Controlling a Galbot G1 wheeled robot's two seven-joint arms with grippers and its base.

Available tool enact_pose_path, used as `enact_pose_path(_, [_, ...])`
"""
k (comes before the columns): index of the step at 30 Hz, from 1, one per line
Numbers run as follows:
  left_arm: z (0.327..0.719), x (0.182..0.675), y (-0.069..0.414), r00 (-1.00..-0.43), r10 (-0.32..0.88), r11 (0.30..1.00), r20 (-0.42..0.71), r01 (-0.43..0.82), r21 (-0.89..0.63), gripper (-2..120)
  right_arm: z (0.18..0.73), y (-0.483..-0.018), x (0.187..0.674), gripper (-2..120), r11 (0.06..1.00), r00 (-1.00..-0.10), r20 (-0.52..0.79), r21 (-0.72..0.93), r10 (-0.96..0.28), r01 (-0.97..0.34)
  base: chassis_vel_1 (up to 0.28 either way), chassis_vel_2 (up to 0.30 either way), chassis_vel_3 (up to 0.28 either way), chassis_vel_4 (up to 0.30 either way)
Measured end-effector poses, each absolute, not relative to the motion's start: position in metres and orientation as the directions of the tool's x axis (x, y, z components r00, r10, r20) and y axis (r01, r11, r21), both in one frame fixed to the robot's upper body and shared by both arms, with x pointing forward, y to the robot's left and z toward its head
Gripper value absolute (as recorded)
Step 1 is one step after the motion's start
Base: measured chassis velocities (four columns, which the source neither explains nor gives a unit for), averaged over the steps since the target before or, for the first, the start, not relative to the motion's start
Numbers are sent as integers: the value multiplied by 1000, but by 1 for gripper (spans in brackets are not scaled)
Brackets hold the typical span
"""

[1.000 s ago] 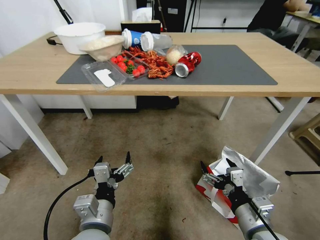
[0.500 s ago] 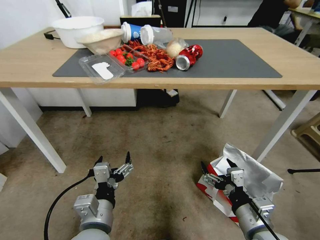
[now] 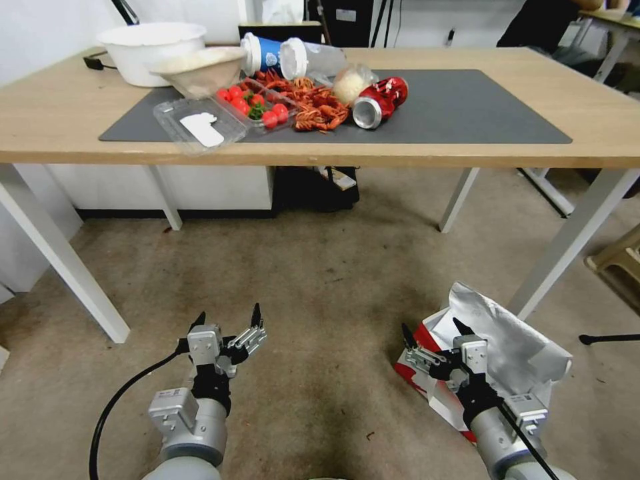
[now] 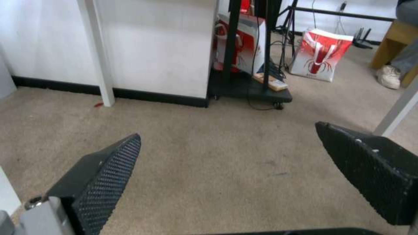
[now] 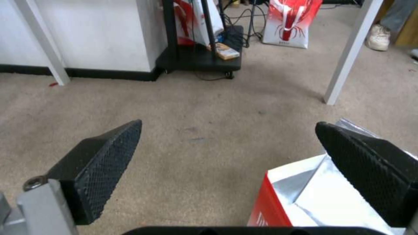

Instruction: Pick up the food delivery bag from the floor and place it on the table.

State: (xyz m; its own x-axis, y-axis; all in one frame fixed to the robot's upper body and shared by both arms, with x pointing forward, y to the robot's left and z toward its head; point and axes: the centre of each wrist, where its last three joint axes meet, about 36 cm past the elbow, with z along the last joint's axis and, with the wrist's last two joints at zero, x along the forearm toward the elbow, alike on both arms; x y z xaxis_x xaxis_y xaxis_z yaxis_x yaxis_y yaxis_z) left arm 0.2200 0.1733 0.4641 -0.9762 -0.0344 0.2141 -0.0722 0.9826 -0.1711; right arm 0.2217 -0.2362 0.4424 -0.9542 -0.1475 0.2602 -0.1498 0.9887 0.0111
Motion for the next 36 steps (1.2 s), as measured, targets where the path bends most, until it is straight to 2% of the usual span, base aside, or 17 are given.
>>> enact_pose_path(36, [464, 220, 173, -977, -35, 982, 212, -73, -174, 100, 442, -236, 221, 100, 989, -954, 262, 10, -147, -149, 0, 0, 0, 0])
